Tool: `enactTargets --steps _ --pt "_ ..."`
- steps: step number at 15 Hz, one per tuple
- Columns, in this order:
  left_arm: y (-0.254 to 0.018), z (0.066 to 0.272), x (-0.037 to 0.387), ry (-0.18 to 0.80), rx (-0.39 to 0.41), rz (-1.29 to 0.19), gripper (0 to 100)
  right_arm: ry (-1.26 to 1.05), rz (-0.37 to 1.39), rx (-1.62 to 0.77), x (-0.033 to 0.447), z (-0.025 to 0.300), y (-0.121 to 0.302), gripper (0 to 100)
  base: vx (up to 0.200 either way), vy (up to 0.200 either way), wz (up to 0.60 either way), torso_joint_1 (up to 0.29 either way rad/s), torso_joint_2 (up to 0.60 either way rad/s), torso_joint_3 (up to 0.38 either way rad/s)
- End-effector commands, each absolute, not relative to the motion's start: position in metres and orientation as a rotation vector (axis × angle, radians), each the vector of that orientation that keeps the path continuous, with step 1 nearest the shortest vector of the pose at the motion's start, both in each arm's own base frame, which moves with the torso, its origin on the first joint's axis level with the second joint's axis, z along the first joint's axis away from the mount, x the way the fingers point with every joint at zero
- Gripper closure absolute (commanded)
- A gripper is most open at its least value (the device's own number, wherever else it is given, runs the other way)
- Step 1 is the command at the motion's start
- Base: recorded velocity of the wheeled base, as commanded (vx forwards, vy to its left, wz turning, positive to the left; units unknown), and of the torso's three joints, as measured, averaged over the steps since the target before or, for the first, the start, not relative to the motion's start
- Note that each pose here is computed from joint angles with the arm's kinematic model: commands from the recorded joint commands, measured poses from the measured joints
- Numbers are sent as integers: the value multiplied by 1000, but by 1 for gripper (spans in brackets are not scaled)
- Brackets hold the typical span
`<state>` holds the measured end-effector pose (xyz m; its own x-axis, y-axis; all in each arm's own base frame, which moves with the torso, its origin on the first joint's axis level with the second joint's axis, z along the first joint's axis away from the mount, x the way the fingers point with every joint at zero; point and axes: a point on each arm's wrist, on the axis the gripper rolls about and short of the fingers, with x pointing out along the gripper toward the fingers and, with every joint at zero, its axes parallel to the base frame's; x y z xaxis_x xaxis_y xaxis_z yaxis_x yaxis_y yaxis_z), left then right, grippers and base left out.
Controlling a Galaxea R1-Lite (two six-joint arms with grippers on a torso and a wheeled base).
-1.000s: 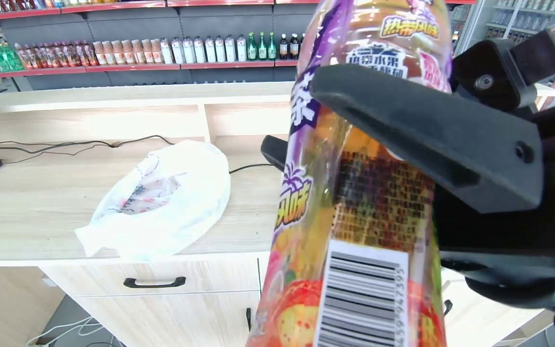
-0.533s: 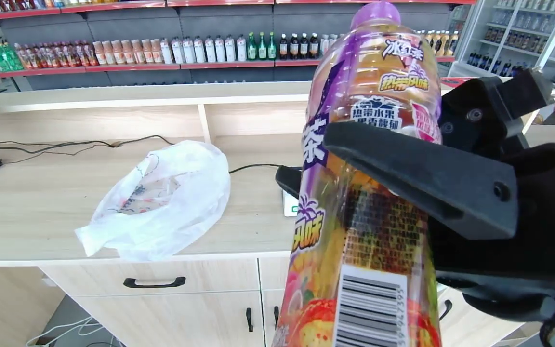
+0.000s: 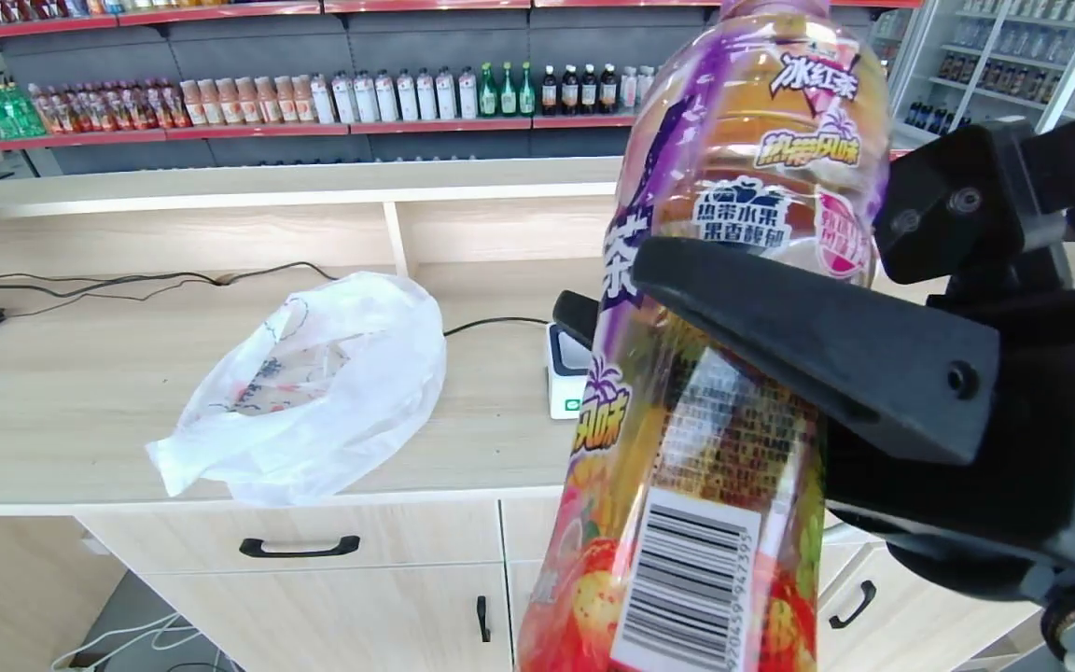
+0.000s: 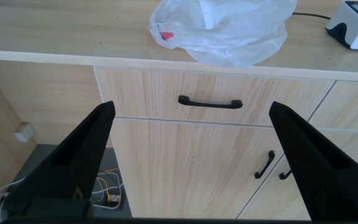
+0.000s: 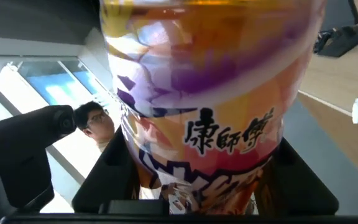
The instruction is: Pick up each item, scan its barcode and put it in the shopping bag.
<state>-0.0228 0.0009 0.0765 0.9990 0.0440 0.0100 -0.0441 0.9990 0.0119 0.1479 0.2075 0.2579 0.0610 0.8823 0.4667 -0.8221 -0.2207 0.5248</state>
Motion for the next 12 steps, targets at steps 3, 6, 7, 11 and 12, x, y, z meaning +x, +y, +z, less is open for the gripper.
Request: enactTargets --steps 3,6,7,11,12 --pt "1 77 -23 -10 12 45 0 -32 1425 610 155 228 185 100 0 0 0 0 0 0" --pt "1 77 -23 -10 12 45 0 -131 1376 536 148 234 175 100 0 0 0 0 0 0" --pt "1 77 -23 -10 12 45 0 -183 1254 443 153 229 173 100 0 0 0 0 0 0" --pt "1 76 -23 -9 12 45 0 -185 903 375 161 218 172 100 0 0 0 0 0 0" --pt "1 77 -23 -10 12 45 0 -186 867 360 162 216 171 100 0 0 0 0 0 0"
